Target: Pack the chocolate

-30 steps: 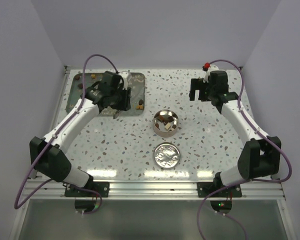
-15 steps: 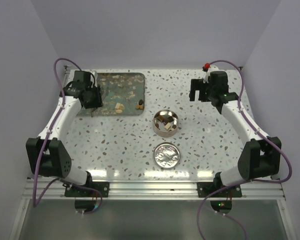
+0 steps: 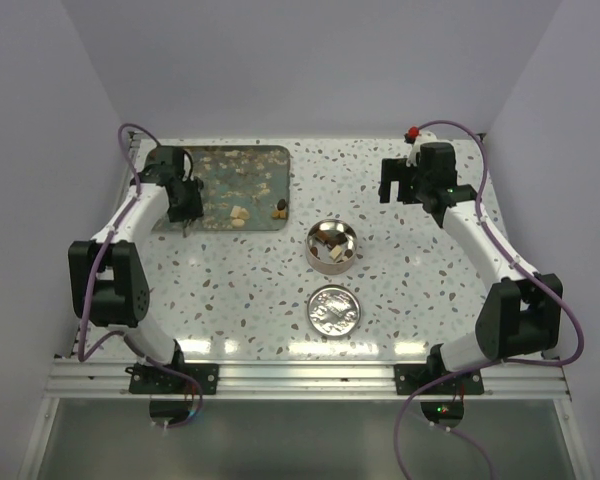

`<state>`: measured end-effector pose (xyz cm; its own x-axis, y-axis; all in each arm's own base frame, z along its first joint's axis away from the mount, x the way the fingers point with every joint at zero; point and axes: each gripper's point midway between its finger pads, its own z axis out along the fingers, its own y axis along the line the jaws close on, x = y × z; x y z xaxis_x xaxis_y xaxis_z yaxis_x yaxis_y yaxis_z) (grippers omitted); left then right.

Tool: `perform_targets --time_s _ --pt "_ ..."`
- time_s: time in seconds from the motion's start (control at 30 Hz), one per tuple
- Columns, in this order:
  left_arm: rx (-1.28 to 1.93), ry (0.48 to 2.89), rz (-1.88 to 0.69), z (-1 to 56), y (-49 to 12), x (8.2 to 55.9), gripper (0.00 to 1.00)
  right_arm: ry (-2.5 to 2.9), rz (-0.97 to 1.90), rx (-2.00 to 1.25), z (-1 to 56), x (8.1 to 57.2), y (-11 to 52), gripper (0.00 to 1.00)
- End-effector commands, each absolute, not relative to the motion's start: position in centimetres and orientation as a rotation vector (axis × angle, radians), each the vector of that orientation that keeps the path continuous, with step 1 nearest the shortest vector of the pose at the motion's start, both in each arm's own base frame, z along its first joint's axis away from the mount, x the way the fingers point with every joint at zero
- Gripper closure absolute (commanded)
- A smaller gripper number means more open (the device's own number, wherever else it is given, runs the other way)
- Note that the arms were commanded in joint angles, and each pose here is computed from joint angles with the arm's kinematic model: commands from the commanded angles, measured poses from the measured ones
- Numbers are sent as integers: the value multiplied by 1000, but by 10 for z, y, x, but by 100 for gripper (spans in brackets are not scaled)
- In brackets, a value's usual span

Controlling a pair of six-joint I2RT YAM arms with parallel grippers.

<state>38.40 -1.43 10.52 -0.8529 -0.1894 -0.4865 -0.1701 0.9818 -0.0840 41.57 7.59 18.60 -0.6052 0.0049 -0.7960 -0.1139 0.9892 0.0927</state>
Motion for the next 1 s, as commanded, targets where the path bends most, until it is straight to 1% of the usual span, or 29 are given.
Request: perform_targets --time_s 0.0,0.23,0.3,0.6,0.7,0.97 --pt "-254 2533 7 116 -1 406 57 2181 151 -81 201 414 73 2" --pt "-274 2541 20 105 5 413 57 2180 149 -88 201 421 75 2" --pt "-260 2519 10 109 4 423 56 2183 147 -88 200 424 75 1" --pt "-241 2520 -11 112 3 438 56 2180 144 -86 200 432 75 2" --pt "-263 2525 9 109 12 441 56 2186 143 -86 197 435 76 2" --pt "-265 2542 -6 101 11 447 56 2188 142 -88 197 445 77 2"
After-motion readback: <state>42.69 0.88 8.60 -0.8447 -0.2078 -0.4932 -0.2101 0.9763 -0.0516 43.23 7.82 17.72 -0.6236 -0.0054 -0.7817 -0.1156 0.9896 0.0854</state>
